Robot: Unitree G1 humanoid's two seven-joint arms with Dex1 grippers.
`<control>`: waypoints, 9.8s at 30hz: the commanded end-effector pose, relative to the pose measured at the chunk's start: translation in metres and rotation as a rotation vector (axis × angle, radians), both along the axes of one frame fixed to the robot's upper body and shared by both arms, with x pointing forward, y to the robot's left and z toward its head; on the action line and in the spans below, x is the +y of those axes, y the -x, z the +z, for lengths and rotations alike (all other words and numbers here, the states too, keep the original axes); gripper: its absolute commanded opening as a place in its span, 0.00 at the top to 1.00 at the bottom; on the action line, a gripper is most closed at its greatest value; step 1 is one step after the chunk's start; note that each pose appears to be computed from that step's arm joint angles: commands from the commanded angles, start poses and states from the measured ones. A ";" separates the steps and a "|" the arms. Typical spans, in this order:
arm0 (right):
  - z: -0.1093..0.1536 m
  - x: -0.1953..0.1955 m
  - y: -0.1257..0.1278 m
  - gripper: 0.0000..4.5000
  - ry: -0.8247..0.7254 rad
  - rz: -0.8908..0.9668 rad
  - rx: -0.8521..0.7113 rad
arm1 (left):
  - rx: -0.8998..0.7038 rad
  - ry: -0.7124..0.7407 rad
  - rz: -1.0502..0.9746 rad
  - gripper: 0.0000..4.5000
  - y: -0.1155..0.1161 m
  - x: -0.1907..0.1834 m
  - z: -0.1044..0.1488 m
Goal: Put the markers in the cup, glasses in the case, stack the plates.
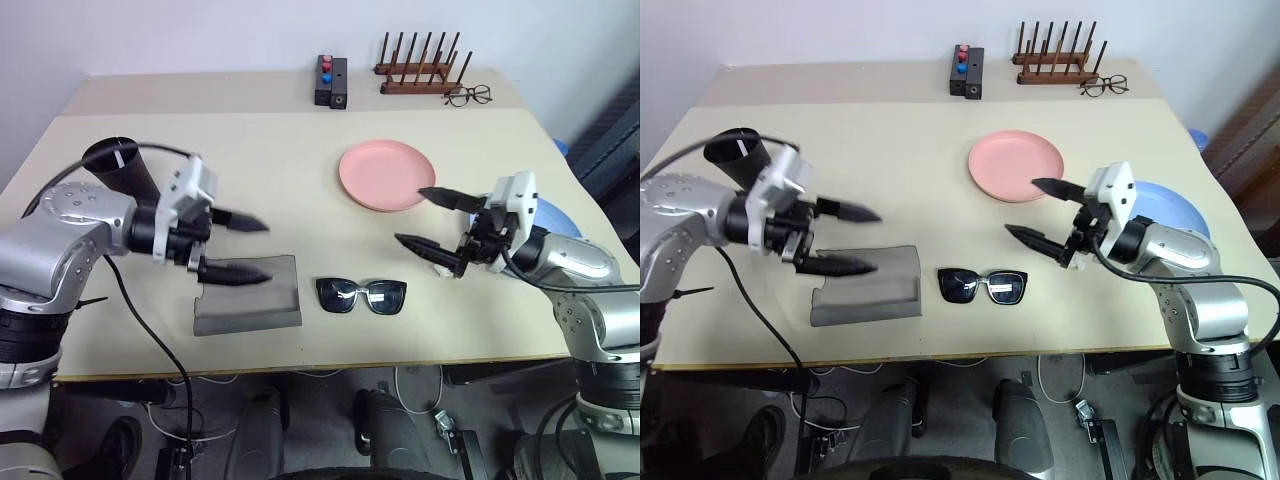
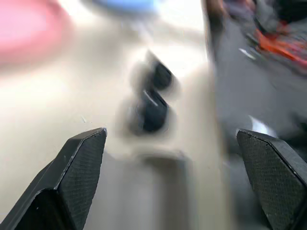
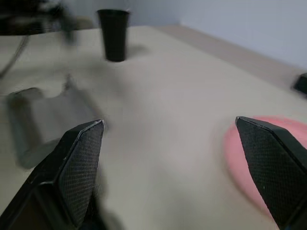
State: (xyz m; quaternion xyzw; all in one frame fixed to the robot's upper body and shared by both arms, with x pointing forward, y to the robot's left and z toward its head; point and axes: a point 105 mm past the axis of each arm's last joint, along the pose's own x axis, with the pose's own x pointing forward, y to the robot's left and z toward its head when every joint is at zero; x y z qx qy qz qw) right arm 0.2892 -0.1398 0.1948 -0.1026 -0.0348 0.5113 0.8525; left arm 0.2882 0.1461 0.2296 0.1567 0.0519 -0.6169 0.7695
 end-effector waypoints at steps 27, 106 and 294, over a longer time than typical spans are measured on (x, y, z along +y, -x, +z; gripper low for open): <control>0.051 0.012 -0.016 0.00 -0.107 0.043 0.046 | -0.046 0.198 0.123 0.01 0.015 0.008 0.001; 0.033 -0.067 0.035 0.00 0.085 -0.162 -0.272 | 0.165 -0.286 -0.440 0.99 -0.029 -0.162 -0.084; 0.033 -0.066 0.021 0.00 0.096 -0.149 -0.287 | 0.174 -0.340 -0.179 1.00 -0.018 0.020 -0.080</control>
